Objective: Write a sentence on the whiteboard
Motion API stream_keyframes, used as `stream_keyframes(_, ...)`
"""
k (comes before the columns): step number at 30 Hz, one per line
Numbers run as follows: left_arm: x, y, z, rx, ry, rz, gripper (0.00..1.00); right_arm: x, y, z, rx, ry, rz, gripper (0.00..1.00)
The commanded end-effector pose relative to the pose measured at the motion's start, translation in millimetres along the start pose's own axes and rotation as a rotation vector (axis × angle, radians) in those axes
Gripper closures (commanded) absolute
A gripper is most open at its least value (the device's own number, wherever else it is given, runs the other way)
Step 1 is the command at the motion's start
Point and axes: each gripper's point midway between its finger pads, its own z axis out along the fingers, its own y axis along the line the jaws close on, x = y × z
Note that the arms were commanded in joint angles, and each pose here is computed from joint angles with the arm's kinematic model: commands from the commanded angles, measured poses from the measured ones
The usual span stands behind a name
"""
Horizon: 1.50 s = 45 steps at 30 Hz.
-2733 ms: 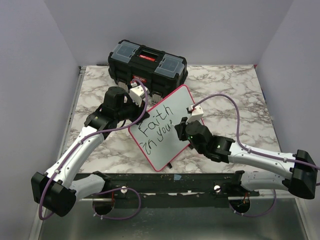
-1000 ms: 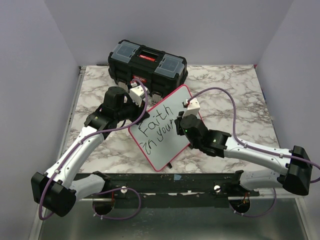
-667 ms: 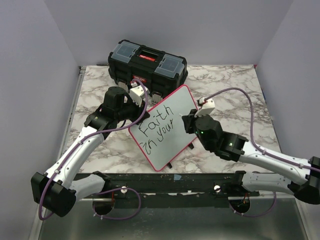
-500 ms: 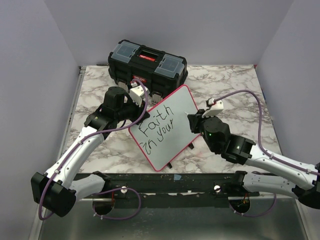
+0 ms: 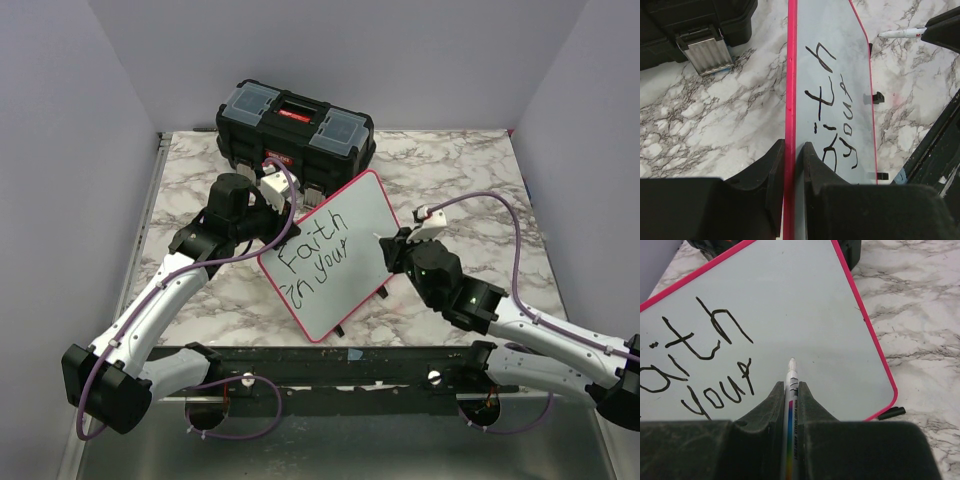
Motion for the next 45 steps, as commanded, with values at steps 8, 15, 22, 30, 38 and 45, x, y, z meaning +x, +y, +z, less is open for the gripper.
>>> stream_keyframes(8, -4.7, 3.2, -0.6, -0.020, -0.013, 0.060, 1.00, -7.7, 21.4, -0.2, -0.145, -0.029, 0.000, 0.99)
stream_keyframes(15, -4.6, 3.1, -1.0, -0.021, -0.012, 0.062, 1.00, -6.8, 24.0, 2.2, -0.152, -0.025, -0.022, 1.00)
stream_keyframes(22, -4.7, 2.7, -1.0, -0.021, -0.012, 0.064, 1.00, -8.0, 25.4, 5.4, -0.148, -0.028, -0.029, 0.99)
stream_keyframes(30, -5.4, 2.4, -1.6, -0.020, -0.014, 0.065, 1.00, -6.0, 26.2, 13.9, -0.123, -0.026, -0.039, 0.99)
stream_keyframes(38, -5.7, 2.3, -2.0, -0.021, -0.015, 0.066, 1.00, -0.5, 33.3, 26.5, -0.118, -0.017, -0.043, 0.99)
stream_keyframes(45, -5.8, 2.6, -1.9, -0.022, -0.015, 0.066, 1.00, 11.6, 40.8, 32.6, -0.145, 0.018, -0.060, 0.99)
